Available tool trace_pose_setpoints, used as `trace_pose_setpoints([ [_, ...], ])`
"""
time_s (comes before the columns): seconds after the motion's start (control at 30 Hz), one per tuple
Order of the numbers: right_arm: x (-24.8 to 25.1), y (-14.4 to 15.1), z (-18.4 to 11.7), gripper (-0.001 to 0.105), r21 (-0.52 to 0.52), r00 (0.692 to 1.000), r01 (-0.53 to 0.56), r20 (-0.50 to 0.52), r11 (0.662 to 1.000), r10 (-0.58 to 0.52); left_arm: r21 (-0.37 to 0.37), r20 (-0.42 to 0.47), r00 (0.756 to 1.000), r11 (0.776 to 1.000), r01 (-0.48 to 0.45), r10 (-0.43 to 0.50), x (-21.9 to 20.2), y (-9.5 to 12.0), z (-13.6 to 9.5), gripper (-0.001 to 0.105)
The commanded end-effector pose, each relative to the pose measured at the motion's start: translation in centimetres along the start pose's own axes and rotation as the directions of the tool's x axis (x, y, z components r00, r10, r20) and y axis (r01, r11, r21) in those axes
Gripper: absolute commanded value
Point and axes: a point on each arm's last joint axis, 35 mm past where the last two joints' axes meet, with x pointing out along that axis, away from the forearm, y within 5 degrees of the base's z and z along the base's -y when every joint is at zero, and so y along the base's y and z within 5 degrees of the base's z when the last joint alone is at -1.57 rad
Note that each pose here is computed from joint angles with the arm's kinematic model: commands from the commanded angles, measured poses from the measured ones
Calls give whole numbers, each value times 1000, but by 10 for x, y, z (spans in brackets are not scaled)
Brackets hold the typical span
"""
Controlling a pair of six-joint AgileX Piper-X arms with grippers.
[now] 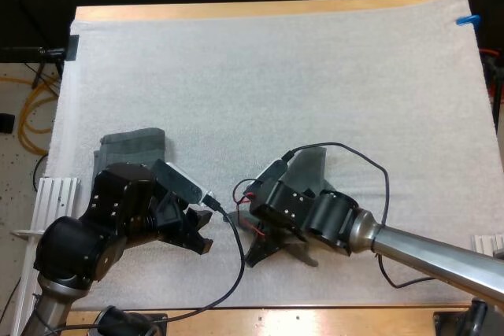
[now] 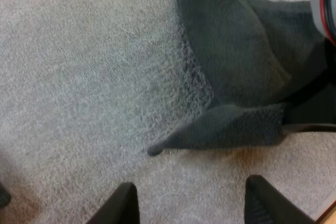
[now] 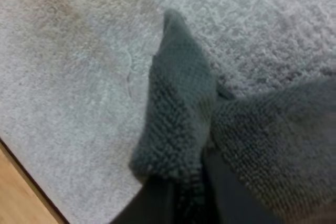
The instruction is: Pick towel from pile fold and stack
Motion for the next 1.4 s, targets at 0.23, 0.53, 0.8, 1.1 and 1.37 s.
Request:
trace_pose_setpoints([
  [0.23, -20, -4, 3, 74, 0, 998, 49, 33, 999, -49, -5, 6, 1000, 1000, -6, 6, -1, 0, 0, 44],
  [0.53, -36, -55, 1, 72, 130, 981, 180, 52, 975, -188, -5, 6, 1000, 1000, -6, 6, -1, 0, 0, 44],
  [0.8, -28, -140, -19, 72, 368, 976, 189, 33, 911, -216, -5, 5, 1000, 1000, -2, 2, -1, 0, 0, 44],
  [1.1, 3, -202, -48, 53, 561, 985, 135, 12, 817, -171, -5, 5, 1000, 1000, -2, 3, -1, 0, 0, 44],
  [1.37, 42, -214, -57, 51, 586, 994, 99, -12, 804, -113, -5, 5, 1000, 1000, 0, 0, -1, -1, 0, 44],
])
